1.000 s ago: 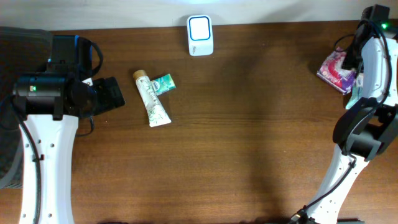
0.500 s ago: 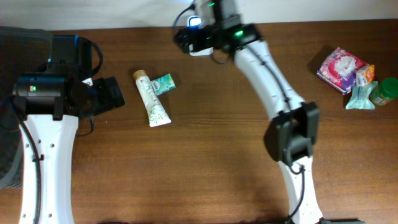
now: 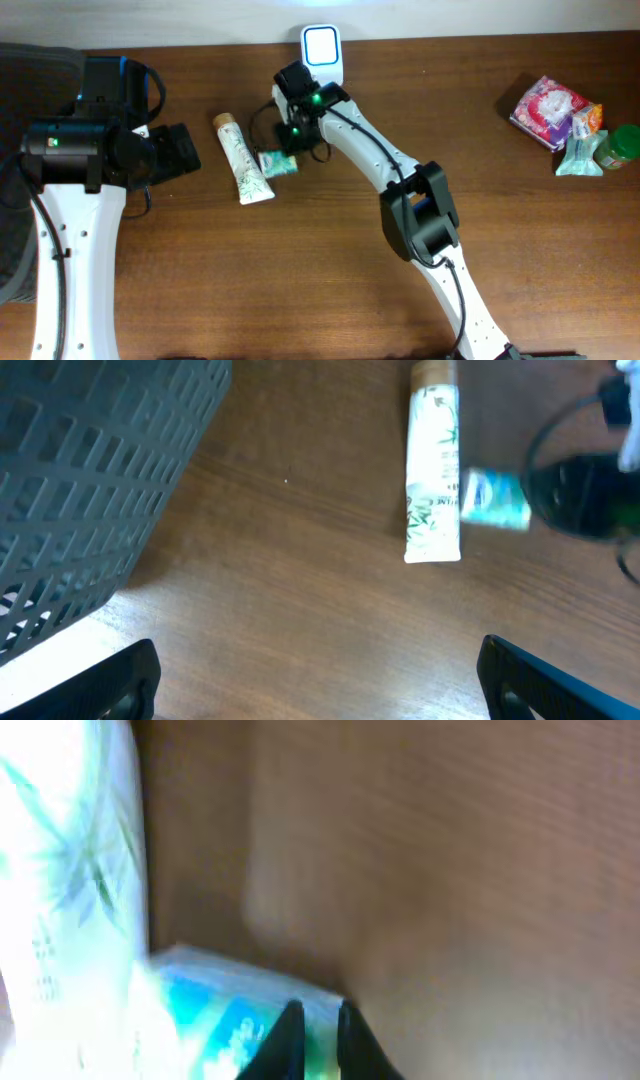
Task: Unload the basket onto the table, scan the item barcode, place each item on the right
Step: 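Reach the right gripper to the blue-green small pack and grasp it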
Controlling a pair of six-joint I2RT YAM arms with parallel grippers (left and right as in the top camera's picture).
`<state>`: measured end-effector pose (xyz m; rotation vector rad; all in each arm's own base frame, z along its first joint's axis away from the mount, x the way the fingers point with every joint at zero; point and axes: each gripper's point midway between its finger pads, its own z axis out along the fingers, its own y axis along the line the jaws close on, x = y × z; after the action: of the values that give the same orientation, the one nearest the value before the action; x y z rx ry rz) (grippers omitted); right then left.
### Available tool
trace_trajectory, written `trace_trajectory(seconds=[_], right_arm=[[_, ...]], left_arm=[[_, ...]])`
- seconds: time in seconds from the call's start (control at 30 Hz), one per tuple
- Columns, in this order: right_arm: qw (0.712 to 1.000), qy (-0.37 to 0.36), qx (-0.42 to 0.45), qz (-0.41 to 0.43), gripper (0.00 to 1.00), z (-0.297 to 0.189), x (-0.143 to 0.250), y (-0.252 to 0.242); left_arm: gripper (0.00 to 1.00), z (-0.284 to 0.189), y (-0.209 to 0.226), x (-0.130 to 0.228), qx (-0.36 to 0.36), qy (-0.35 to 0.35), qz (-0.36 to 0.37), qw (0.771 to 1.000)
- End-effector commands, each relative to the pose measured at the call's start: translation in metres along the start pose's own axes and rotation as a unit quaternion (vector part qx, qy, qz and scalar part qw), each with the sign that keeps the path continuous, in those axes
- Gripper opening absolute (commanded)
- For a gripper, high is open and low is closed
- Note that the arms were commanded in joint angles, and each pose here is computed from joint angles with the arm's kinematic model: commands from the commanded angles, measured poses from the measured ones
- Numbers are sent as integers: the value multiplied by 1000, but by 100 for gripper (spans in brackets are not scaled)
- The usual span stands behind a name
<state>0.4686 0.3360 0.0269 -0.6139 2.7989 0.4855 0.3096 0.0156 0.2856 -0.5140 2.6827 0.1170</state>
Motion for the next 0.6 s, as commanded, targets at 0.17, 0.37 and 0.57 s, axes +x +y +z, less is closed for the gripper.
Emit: trace_trajectory(seconds=[0.17,0.37,0.57], right_arm=[[957,-6,-3,-291,80,-96,7,24],[936,-21,-101,-337,78,-8,7,38],[967,145,-106,-181,54,-53,78,29]], left_arm=[[99,-5,2,-1,0,-8,-9,1000],[99,-5,2,-1,0,-8,-9,1000],[99,-5,2,-1,0,-8,-9,1000]])
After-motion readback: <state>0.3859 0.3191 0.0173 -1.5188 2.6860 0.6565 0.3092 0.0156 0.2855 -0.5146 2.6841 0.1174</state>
